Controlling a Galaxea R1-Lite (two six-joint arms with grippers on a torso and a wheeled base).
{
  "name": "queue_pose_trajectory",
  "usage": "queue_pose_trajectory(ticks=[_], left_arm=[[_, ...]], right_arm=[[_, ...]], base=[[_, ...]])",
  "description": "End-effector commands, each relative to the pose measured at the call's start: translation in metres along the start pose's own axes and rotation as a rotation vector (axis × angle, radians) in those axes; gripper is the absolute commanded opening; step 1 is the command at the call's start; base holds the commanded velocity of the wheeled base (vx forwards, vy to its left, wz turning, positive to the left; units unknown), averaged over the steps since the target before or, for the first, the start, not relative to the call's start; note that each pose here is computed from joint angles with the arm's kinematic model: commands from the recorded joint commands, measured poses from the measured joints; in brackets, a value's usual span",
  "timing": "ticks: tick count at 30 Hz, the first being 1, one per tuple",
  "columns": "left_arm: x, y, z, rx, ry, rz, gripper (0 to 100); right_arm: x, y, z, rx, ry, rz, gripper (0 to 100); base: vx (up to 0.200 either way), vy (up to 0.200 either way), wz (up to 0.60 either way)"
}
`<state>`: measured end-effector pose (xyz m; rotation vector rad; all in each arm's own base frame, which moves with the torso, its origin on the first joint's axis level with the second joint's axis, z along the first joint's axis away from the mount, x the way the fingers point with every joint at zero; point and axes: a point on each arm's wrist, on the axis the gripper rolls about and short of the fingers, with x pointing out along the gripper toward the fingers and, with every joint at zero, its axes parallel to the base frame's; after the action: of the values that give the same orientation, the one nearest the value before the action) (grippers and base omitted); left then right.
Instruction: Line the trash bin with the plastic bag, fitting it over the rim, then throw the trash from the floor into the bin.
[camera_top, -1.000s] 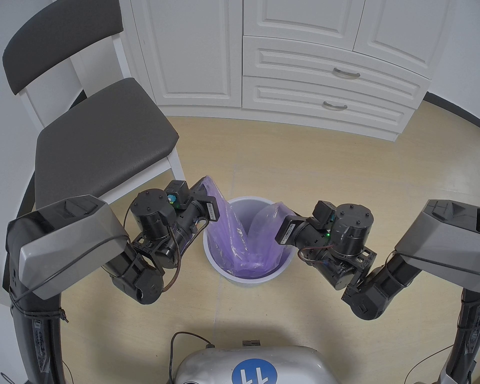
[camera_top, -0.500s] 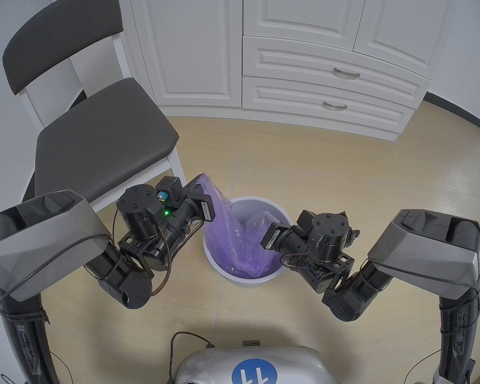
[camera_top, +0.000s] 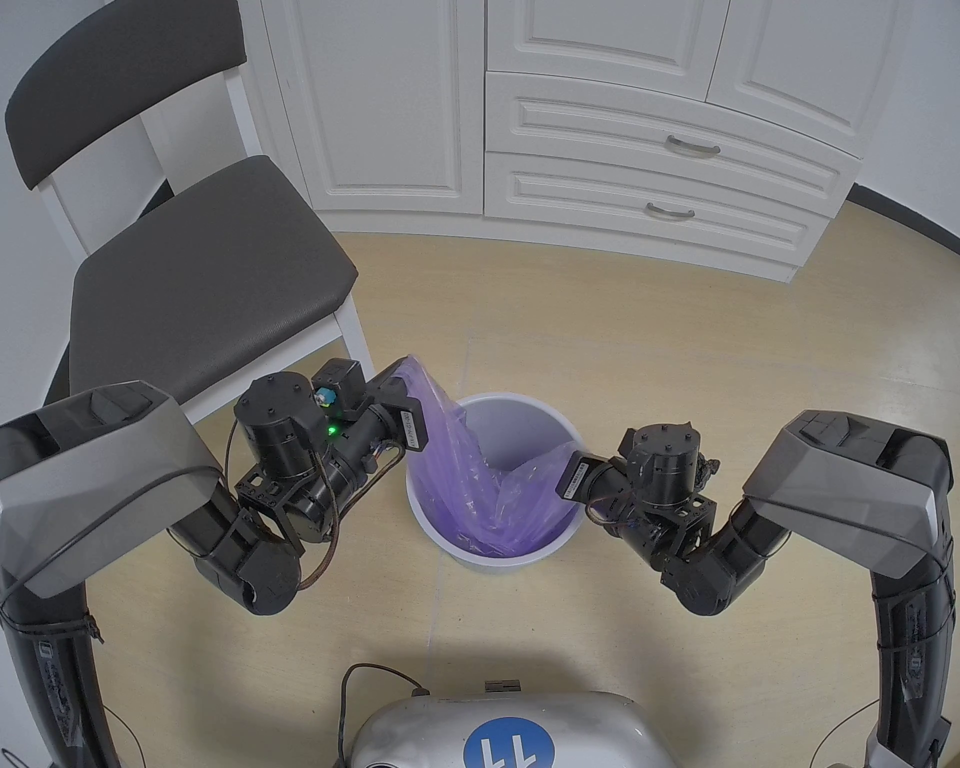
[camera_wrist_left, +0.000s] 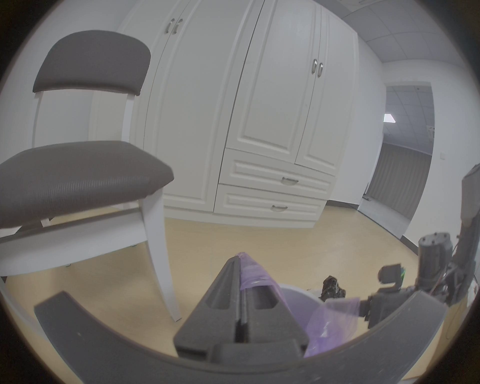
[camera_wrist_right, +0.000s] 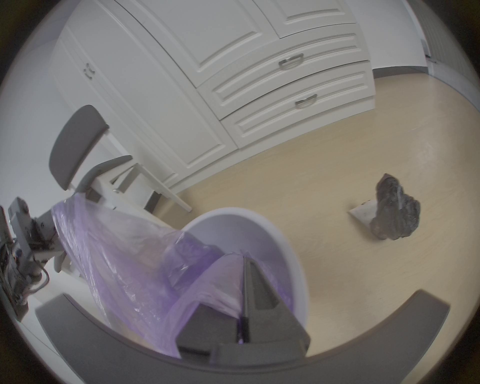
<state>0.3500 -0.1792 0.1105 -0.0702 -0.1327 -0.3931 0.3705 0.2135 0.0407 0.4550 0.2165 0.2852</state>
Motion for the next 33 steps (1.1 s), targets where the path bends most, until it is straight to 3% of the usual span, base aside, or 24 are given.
queue_pose_trajectory(ticks=[1, 6, 7, 12, 23, 33], left_arm=[[0.009, 0.014, -0.015, 0.004, 0.032, 0.026, 0], [0.013, 0.033, -0.014, 0.013, 0.030, 0.070, 0], [0.012, 0.045, -0.013, 0.020, 0.045, 0.087, 0], [0.006, 0.065, -0.023, 0.071, 0.114, 0.080, 0], [0.006, 0.052, -0.052, 0.081, 0.200, 0.042, 0], [0.005, 0.056, -0.057, 0.082, 0.230, 0.046, 0]], right_arm=[[-0.004, -0.008, 0.029, 0.002, -0.040, -0.032, 0], [-0.014, -0.018, 0.055, -0.037, -0.021, -0.095, 0], [-0.020, -0.025, 0.064, -0.052, 0.011, -0.135, 0], [-0.027, -0.046, 0.066, -0.124, 0.093, -0.214, 0], [-0.042, -0.090, 0.056, -0.342, 0.201, -0.311, 0], [-0.053, -0.120, 0.051, -0.435, 0.292, -0.319, 0]], base=[[0.000, 0.000, 0.00], [0.000, 0.000, 0.00], [0.000, 0.000, 0.00], [0.000, 0.000, 0.00], [0.000, 0.000, 0.00], [0.000, 0.000, 0.00]])
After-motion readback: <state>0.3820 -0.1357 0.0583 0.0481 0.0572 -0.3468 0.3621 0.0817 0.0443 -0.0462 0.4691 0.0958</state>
